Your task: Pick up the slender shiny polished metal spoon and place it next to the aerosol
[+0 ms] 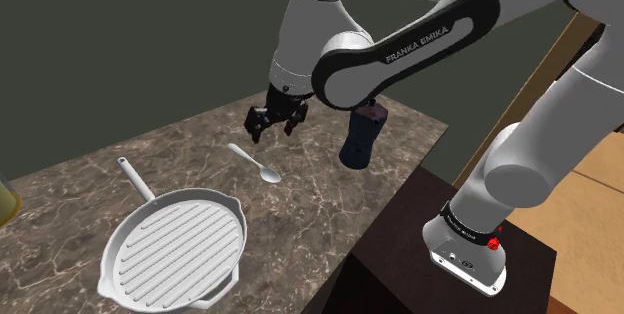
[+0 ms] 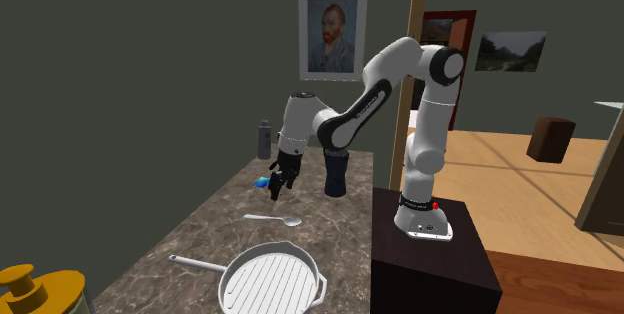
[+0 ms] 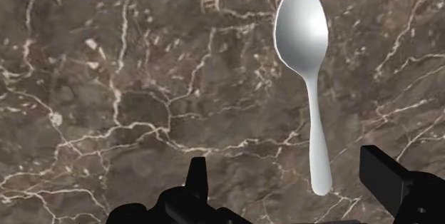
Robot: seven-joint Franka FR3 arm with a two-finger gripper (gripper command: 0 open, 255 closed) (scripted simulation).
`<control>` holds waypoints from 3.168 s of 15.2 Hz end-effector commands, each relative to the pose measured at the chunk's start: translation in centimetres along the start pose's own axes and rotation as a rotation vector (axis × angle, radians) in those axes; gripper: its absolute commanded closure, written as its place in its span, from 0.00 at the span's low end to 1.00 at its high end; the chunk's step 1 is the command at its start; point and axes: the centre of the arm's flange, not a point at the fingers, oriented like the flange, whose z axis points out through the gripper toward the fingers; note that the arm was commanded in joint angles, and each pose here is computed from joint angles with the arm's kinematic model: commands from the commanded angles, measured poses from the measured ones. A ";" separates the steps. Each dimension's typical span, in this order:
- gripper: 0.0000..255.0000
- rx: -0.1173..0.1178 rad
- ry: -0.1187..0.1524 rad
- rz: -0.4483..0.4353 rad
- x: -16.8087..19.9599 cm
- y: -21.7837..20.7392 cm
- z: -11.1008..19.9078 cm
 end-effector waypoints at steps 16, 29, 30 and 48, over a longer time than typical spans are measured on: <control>0.00 0.024 0.013 0.003 0.7 -4.3 7.1; 1.00 0.024 0.013 0.003 0.7 -4.3 7.1; 1.00 0.024 0.013 0.003 0.8 -4.4 6.6; 1.00 0.024 0.013 0.003 2.8 -5.3 -2.7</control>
